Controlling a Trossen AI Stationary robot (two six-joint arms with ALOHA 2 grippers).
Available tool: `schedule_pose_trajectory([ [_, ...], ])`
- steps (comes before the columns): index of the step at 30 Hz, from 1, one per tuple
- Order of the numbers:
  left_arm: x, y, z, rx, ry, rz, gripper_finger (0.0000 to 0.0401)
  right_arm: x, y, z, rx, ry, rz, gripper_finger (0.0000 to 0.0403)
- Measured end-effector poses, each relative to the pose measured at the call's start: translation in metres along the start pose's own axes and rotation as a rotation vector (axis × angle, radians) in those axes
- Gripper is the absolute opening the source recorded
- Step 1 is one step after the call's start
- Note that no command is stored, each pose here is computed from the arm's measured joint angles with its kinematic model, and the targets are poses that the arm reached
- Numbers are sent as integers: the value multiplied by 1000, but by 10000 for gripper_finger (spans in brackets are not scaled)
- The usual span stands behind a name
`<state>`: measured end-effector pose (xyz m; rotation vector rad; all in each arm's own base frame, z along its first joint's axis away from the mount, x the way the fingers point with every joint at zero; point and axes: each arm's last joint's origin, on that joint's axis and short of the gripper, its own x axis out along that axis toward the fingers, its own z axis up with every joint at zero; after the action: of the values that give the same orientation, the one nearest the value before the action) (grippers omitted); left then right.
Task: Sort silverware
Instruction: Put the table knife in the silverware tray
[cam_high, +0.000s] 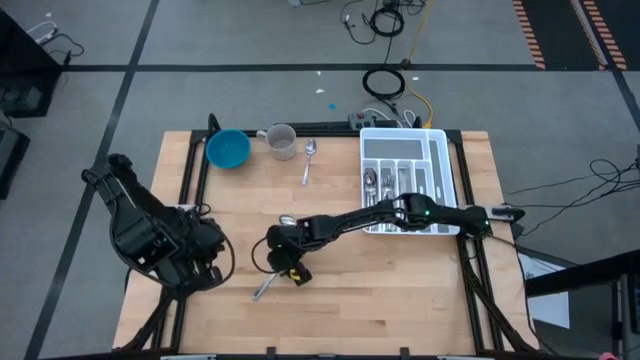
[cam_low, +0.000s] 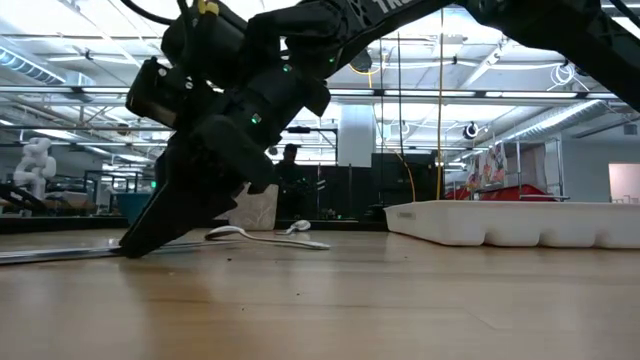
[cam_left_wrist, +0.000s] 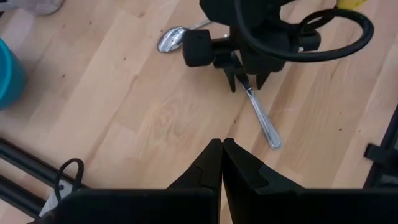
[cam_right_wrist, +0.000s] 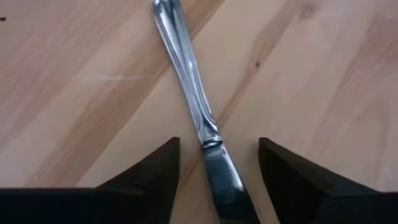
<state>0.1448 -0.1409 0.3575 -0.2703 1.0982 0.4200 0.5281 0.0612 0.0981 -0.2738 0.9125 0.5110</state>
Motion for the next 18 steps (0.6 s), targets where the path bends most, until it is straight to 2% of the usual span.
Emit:
schedule_pose_trajectory([
  [5, -2, -2, -6, 29, 1, -11, 15, 4, 2, -6, -26, 56, -17, 117],
  [10, -5, -4, -11, 58, 2, -25, 15, 4, 1, -7, -28, 67, -31, 19],
  [18, -8, -6, -19, 84, 5, -45, 15, -1, 12, 2, 21, 68, -75, 1],
])
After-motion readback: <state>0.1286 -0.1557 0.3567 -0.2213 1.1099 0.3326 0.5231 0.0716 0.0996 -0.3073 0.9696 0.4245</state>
